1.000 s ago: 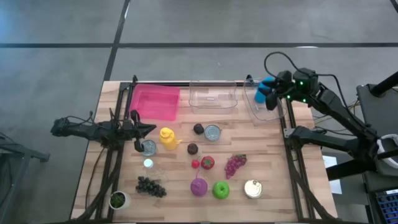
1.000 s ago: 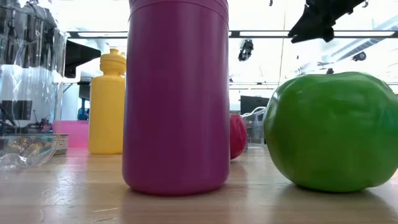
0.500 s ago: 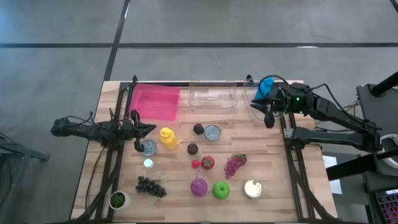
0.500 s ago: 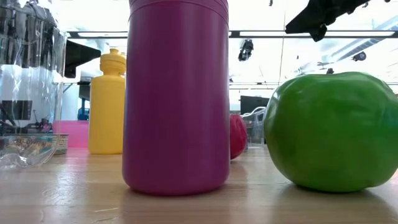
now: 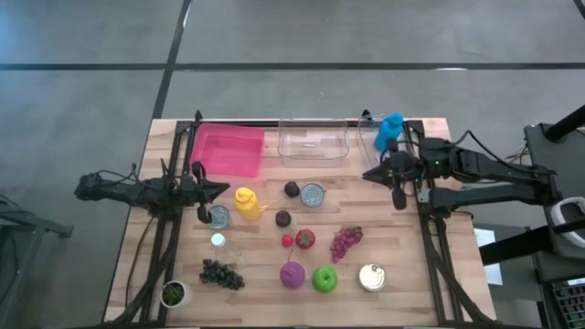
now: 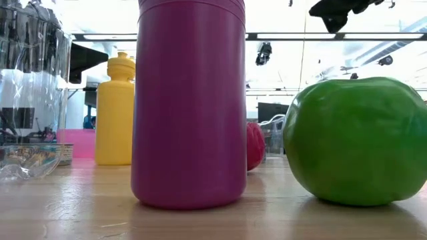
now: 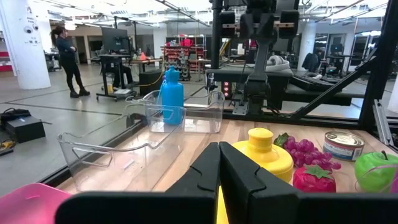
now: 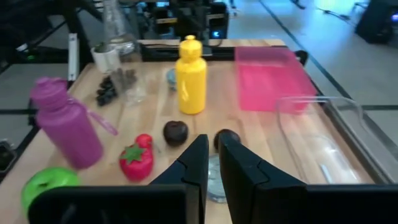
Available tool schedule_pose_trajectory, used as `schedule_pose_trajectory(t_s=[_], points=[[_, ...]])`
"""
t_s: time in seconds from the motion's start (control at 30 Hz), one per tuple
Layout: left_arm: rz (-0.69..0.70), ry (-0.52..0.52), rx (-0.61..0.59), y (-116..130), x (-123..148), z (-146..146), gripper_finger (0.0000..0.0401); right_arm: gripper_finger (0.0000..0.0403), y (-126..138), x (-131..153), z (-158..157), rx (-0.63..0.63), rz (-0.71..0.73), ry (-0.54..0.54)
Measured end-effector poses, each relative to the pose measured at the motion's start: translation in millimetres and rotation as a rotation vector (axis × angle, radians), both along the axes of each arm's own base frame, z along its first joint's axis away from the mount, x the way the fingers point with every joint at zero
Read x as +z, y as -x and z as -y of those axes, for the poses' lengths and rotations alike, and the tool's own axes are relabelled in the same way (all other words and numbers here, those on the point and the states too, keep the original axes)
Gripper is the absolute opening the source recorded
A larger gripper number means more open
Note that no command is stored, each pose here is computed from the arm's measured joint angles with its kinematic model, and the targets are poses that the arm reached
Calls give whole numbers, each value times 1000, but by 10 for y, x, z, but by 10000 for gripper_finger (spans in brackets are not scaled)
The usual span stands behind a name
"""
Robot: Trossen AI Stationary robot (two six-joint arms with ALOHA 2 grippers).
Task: Pick & Place Food Item
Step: Put the dark blue tuna can into the left transparent bin
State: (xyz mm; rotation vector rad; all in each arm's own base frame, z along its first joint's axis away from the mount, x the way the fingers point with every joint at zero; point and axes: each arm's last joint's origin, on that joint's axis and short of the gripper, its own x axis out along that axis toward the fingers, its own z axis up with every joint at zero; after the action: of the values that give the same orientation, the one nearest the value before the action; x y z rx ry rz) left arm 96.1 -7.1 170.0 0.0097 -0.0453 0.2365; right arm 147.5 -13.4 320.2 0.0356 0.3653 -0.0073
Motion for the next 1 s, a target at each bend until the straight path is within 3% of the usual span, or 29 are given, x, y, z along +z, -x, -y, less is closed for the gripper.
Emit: schedule_pose_trajectory(t_s=[1.0], points=[[0, 0, 0, 0, 0, 0, 12, 31, -294, -147, -99, 97, -79, 48]])
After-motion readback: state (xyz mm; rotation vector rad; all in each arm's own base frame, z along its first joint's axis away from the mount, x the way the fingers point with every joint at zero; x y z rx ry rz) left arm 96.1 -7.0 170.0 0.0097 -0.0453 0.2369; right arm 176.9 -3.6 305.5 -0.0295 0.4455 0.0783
